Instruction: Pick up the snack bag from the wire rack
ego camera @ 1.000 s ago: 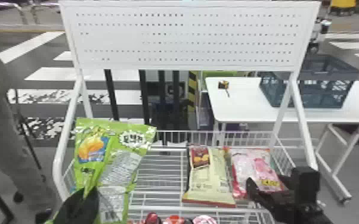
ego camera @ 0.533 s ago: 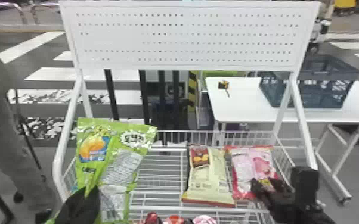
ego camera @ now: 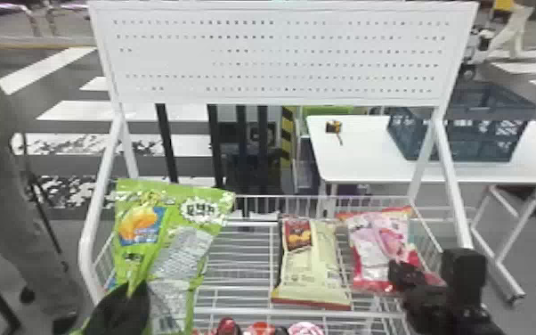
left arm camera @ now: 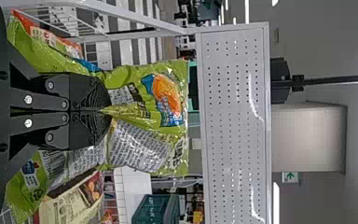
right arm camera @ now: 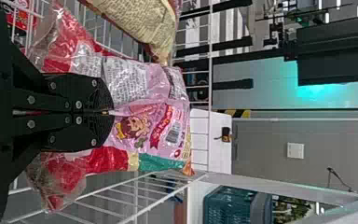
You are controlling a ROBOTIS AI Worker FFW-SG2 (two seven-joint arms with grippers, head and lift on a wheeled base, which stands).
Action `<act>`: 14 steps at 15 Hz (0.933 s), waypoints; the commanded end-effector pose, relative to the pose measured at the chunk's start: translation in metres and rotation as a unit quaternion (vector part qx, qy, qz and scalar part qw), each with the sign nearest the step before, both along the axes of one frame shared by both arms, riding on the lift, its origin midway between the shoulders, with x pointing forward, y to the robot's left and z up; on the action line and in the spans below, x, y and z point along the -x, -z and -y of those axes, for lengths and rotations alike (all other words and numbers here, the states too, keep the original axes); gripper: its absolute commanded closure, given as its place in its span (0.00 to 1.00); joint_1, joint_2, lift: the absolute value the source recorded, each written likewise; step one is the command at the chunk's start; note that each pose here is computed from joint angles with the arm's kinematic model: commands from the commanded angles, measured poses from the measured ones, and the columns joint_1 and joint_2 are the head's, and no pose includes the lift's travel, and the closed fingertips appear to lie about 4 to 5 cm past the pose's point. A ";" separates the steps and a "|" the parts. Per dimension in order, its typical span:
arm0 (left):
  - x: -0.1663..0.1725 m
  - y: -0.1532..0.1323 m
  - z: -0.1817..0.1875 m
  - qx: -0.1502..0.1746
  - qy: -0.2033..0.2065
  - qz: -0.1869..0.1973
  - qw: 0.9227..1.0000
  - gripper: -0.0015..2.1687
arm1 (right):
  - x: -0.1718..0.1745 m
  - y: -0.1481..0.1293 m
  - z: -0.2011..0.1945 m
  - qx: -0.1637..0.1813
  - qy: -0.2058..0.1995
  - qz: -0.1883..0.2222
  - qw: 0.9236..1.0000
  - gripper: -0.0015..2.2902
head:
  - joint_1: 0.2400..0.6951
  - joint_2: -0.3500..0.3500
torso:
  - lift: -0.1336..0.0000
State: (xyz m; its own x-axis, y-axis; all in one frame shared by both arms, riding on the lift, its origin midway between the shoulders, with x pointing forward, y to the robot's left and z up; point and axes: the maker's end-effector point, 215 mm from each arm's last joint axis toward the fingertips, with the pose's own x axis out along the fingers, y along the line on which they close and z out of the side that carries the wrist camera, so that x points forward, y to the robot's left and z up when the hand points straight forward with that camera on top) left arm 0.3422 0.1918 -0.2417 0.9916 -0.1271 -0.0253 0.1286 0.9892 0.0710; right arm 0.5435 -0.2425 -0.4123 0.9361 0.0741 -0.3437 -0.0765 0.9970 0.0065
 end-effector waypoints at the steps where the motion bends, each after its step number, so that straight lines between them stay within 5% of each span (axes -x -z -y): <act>1: 0.000 0.000 0.001 0.001 0.000 0.000 1.000 0.81 | 0.009 -0.037 -0.012 -0.006 -0.008 0.037 0.999 0.98 | 0.57 0.50 | 1.00; 5: 0.000 0.000 0.001 0.001 0.000 0.001 1.000 0.81 | 0.055 -0.106 -0.050 -0.025 -0.045 0.097 0.994 0.98 | 0.57 0.50 | 1.00; 14: -0.005 -0.005 -0.012 -0.003 -0.007 0.009 1.000 0.81 | 0.198 -0.143 -0.016 -0.029 -0.035 0.140 0.989 0.98 | 0.57 0.50 | 1.00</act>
State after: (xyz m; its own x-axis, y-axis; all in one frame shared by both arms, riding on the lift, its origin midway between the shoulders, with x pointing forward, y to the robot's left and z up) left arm 0.3458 0.1991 -0.2369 0.9930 -0.1179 -0.0098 0.1183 0.9899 0.0780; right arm 0.3634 -0.2159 -0.2758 0.9832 0.1597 -0.0888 -0.1579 0.9871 0.0269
